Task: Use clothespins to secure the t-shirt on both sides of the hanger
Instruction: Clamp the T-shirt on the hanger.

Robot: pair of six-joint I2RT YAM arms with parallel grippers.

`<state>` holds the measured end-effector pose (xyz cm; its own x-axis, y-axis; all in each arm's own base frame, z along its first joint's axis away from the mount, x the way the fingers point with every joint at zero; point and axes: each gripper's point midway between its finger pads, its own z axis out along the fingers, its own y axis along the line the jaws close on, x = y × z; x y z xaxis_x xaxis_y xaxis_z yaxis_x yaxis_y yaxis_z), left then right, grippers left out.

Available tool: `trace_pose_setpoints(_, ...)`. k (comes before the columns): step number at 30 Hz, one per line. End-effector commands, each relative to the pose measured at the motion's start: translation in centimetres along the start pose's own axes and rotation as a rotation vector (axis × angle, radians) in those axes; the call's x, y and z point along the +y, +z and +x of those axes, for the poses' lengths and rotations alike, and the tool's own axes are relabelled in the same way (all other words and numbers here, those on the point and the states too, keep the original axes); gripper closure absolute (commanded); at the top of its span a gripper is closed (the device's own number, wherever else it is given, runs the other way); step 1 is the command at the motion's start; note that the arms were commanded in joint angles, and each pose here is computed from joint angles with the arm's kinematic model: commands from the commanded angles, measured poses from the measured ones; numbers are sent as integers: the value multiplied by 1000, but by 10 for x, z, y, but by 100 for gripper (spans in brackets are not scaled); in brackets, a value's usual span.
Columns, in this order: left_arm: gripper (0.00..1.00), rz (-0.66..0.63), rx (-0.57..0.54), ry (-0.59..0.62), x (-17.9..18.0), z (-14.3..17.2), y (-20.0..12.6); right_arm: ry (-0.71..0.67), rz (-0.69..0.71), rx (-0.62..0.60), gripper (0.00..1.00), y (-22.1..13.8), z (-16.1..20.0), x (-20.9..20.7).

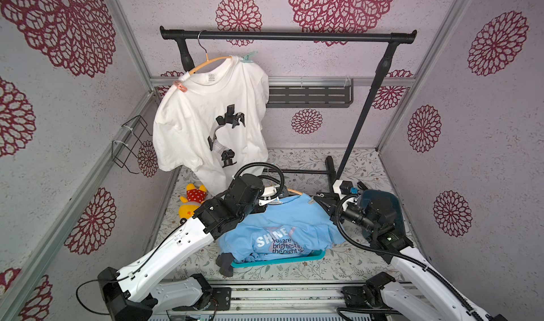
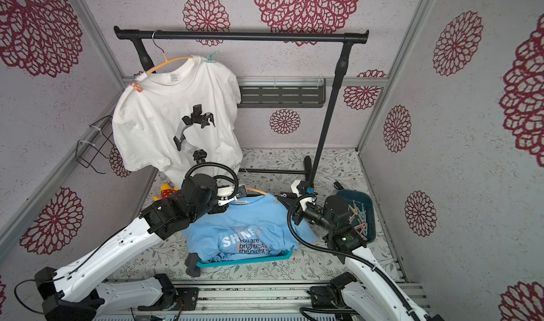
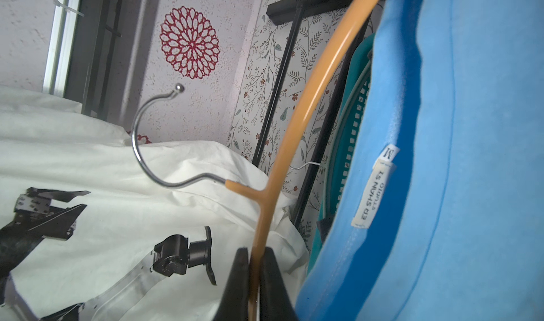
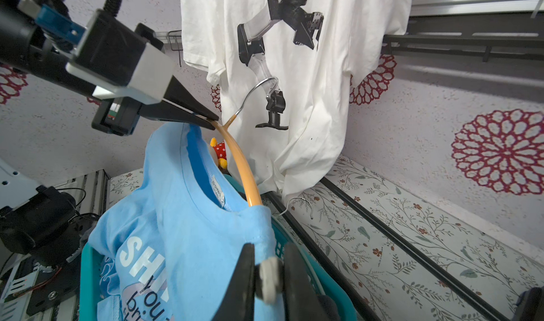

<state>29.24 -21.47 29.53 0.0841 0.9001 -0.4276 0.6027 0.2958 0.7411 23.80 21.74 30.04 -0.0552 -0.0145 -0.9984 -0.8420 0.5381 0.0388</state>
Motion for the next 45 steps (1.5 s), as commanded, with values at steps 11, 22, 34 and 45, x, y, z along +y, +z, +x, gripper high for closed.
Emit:
trace_pose_setpoints(11,100,-186,-255,-114,51,-41,-34,68,-46,37,100,3,7,13)
trace_pose_setpoints(22,100,-155,-161,-44,36,-29,-14,-6,-4,9,90,-5,-16,12)
trace_pose_setpoints(34,100,-127,-92,9,24,-20,1,-31,7,0,61,-8,-29,12)
trace_pose_setpoints(45,100,-93,-44,16,17,-14,10,-36,8,-20,29,-18,-34,17)
